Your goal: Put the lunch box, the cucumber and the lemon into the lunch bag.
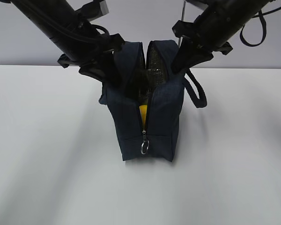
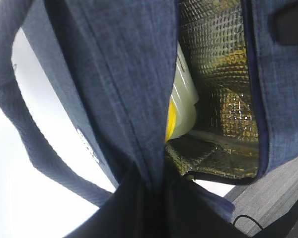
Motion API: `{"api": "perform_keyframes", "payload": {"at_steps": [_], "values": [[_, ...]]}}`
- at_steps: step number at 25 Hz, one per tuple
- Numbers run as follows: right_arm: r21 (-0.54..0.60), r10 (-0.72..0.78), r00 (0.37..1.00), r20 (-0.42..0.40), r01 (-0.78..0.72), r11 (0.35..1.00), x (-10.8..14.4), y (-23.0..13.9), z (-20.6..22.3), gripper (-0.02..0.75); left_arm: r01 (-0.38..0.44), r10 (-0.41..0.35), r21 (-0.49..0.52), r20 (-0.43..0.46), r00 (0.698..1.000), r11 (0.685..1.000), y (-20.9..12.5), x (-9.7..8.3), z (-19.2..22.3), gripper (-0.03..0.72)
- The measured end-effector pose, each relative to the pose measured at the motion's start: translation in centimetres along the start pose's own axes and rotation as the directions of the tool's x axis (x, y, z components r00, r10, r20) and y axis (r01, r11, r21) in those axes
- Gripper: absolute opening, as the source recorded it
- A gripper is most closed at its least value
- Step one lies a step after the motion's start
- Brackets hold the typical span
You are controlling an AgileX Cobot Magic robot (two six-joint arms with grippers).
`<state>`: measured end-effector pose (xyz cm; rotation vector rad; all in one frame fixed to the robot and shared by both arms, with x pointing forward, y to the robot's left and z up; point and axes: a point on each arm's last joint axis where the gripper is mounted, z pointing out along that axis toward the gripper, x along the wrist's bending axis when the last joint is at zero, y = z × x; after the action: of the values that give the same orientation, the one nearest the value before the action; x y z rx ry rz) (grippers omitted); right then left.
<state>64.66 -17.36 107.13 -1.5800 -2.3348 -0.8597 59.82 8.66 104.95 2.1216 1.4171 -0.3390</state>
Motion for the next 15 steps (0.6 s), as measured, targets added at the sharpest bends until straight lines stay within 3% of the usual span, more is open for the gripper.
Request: {"api": "perform_keyframes", "payload": {"at_steps": [8,15], "values": [[0.014,0.029,0.998,-0.060,-0.028,1.000,-0.3,0.2,1.5,0.003,-0.012,0.013,0.023,-0.056,0.998,1.000,-0.2,0.5,0.0,0.003],[0.017,-0.001,0.998,-0.064,0.002,1.000,0.3,0.2,1.9,0.003,-0.014,0.017,0.037,-0.088,0.996,0.999,-0.3,0.8,0.0,0.003]]}}
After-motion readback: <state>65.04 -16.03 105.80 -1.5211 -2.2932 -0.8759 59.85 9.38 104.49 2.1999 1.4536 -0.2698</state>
